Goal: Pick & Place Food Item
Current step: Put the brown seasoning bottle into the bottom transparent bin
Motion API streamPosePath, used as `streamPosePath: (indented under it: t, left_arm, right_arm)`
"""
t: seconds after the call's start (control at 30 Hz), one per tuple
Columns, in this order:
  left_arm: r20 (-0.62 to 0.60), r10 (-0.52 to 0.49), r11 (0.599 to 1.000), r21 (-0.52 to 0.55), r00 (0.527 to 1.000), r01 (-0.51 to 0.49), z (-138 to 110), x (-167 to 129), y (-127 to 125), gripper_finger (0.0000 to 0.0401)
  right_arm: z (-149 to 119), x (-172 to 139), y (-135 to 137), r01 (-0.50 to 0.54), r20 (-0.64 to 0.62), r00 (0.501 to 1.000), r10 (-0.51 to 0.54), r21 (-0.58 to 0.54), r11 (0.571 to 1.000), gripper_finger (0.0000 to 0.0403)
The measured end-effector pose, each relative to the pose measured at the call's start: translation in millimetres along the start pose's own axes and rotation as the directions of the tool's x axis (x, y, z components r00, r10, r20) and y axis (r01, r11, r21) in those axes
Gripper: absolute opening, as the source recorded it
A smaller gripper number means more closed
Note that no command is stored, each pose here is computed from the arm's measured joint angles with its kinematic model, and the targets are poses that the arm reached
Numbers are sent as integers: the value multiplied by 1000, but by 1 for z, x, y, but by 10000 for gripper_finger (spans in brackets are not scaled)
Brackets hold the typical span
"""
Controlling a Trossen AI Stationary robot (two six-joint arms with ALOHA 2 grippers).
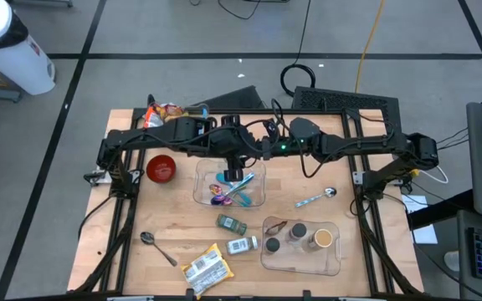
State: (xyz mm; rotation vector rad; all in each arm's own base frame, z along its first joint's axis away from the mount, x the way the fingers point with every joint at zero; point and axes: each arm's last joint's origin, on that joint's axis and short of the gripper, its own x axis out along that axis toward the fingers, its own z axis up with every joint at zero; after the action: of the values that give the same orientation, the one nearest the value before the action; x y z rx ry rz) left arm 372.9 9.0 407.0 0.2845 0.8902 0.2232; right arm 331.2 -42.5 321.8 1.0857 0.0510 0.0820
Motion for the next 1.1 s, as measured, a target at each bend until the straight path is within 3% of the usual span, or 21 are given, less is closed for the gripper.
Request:
streamPosePath:
  t: [0.47, 0.67, 0.83, 1.1]
  left_arm:
    - [-1, -22, 1000, 10, 1000, 22, 1, -3, -9, 219]
    - [9, -131, 991, 27, 991, 130, 0, -8, -18, 225]
    - [-20, -131, 990, 51, 991, 132, -4, -16, -21, 227]
    - [24, -202, 979, -20, 979, 203, -6, -32, -18, 228]
  right_arm:
    - [-3, 0, -1, -26, -95, 995, 27, 2, 1000, 161]
    - [-7, -1, -3, -10, -164, 986, 13, 18, 1000, 161]
    - [-10, 0, -4, 1, -170, 985, 3, 23, 1000, 161]
    - [-10, -1, -5, 14, -172, 985, -12, 11, 1000, 161]
